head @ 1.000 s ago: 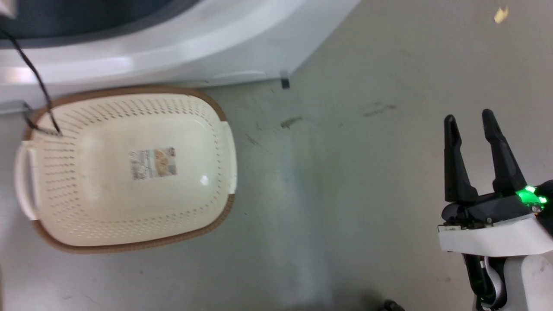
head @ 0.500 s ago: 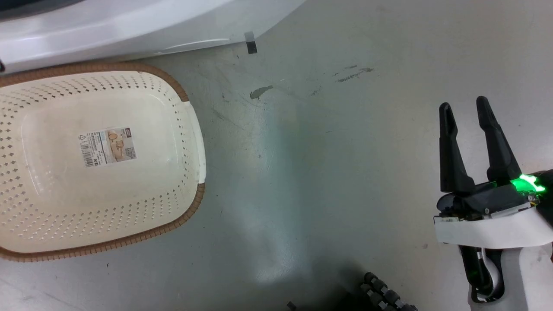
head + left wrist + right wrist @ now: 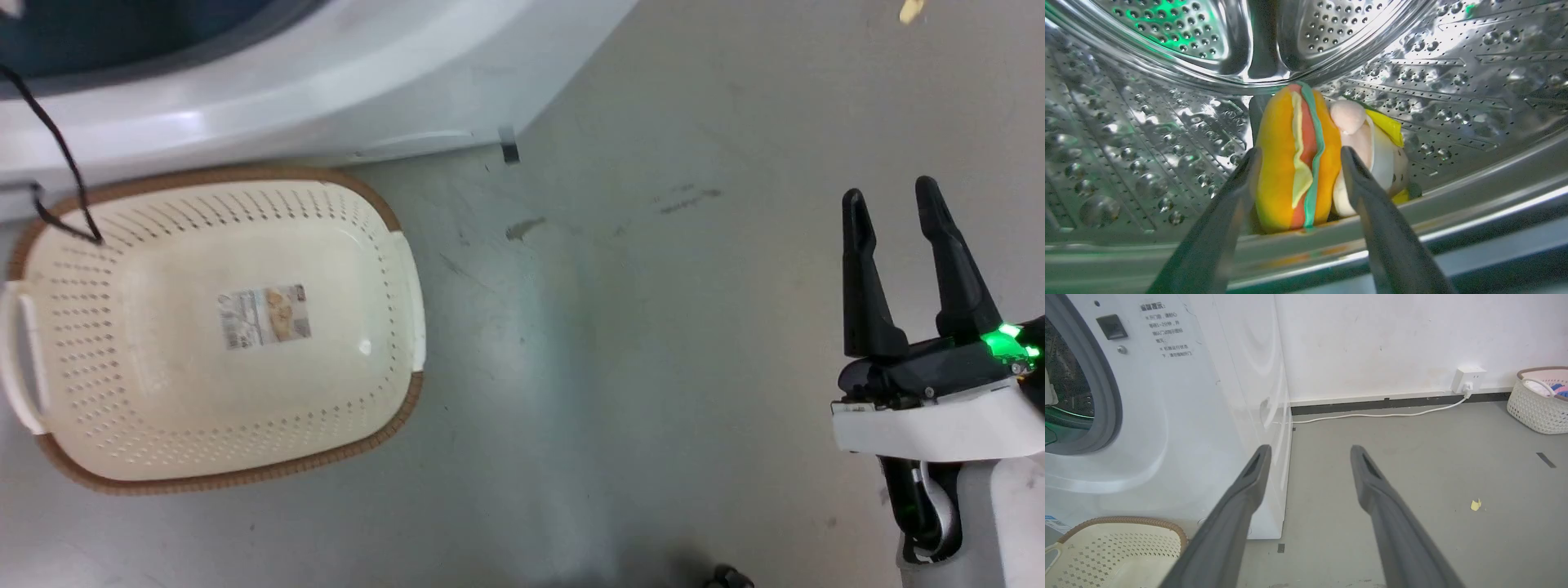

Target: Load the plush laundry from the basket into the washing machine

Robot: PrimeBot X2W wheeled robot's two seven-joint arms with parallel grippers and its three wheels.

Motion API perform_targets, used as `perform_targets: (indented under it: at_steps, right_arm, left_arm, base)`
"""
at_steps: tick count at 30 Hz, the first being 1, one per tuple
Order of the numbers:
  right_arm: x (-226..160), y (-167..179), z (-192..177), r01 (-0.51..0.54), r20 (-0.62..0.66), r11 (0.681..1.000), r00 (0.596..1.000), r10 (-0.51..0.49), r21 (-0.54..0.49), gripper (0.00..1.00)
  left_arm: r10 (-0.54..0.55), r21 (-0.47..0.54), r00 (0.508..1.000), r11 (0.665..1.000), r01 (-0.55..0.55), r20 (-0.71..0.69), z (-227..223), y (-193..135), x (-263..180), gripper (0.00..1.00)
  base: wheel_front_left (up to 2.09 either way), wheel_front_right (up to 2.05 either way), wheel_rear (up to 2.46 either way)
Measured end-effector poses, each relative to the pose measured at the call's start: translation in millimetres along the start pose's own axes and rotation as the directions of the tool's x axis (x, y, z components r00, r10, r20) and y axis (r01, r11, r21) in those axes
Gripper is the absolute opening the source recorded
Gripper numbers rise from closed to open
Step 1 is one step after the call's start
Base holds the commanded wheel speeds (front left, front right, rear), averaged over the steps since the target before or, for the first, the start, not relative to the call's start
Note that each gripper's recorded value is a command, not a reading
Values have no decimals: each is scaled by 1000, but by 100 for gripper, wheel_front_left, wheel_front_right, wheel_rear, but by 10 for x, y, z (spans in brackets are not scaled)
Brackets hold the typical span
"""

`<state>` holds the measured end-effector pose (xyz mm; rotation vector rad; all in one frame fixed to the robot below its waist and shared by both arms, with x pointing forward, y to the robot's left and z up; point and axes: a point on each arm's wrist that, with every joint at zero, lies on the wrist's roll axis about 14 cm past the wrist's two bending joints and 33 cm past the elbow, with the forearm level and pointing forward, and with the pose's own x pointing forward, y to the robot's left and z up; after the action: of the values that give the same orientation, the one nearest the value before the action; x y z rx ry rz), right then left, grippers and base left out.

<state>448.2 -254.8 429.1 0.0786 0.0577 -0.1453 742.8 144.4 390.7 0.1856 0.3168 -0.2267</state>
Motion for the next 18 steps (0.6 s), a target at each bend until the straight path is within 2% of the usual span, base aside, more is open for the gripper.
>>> perform_targets:
  at_steps: [9,18]
  right_arm:
    - [-183,113,476,-34,108,999,994,36,-22,100]
    - [-448,333,947,-98,226,995,969,99,-19,100]
  left_arm:
    - [8,-111,986,994,11,169,496,-59,-702,100]
    - [37,-158,951,987,12,305,786,-35,-1657,100]
  base:
    - [0,0,0]
    - [0,0,0]
